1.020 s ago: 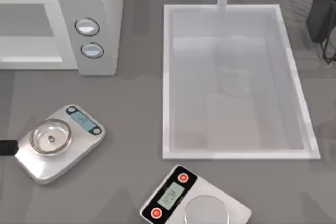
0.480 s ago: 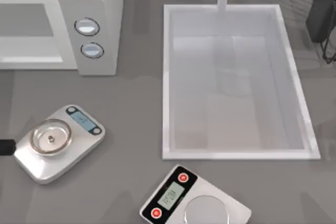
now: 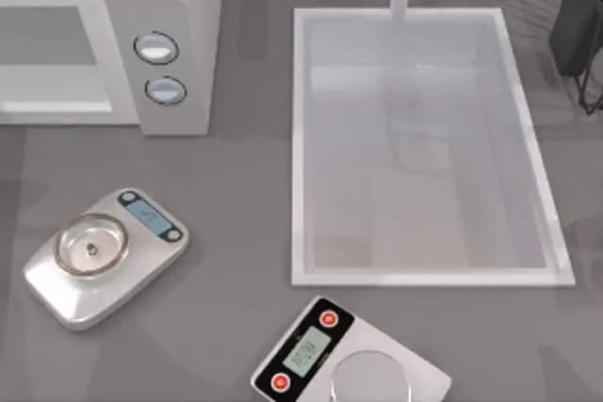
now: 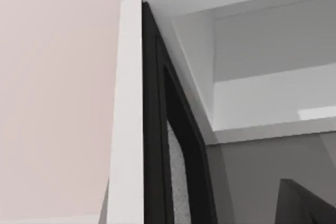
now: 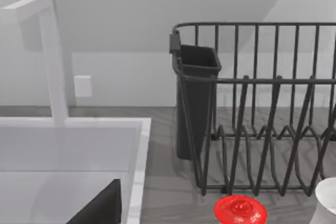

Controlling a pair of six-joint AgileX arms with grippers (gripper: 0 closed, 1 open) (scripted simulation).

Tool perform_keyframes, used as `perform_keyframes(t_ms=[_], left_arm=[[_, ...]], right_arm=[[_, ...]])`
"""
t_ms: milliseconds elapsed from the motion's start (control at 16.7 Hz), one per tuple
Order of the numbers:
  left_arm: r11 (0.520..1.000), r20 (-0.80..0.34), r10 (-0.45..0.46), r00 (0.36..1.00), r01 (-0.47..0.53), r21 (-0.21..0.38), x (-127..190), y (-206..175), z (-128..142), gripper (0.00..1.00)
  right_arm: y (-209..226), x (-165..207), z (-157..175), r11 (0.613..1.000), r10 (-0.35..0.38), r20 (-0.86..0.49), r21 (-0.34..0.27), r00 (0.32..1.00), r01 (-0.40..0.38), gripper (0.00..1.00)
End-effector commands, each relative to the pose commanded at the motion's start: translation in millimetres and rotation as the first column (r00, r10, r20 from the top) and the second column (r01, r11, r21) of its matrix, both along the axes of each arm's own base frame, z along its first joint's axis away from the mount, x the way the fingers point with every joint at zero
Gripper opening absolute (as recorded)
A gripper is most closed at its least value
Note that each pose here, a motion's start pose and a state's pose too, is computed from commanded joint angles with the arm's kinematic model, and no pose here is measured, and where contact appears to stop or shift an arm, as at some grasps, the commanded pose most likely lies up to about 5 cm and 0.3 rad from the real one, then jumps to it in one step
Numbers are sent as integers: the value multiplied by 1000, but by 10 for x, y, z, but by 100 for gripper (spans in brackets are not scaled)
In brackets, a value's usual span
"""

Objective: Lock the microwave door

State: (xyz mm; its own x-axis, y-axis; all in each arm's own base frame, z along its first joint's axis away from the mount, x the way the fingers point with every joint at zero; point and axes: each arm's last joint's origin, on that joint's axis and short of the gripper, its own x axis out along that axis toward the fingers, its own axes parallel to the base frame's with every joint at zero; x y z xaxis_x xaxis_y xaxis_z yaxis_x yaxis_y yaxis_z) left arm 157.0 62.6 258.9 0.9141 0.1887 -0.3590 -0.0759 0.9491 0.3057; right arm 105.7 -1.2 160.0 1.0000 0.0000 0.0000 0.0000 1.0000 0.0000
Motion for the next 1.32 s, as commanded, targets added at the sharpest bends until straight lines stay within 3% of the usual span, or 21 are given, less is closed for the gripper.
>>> perform_keyframes(t_ms=[120,240,420,660,840,1320], left_arm=[[1000,-125,26,992,-26,0,153,373,106,0],[998,-233,34,972,-44,-37,268,812,137,0],[989,-336,7,942,-57,-139,338,1460,58,0],[963,-370,-59,927,-45,-266,341,2041,-100,0],[951,-365,-92,926,-28,-309,353,2199,-146,0],[949,-367,-103,924,-18,-313,378,2215,-244,0]], right_arm=[[0,0,0,1000,0,0,0,1000,0,100],[0,0,0,1000,0,0,0,1000,0,100],[0,0,0,1000,0,0,0,1000,0,100],[0,0,0,1000,0,0,0,1000,0,100],[0,0,0,1000,0,0,0,1000,0,100],[0,0,0,1000,0,0,0,1000,0,100]])
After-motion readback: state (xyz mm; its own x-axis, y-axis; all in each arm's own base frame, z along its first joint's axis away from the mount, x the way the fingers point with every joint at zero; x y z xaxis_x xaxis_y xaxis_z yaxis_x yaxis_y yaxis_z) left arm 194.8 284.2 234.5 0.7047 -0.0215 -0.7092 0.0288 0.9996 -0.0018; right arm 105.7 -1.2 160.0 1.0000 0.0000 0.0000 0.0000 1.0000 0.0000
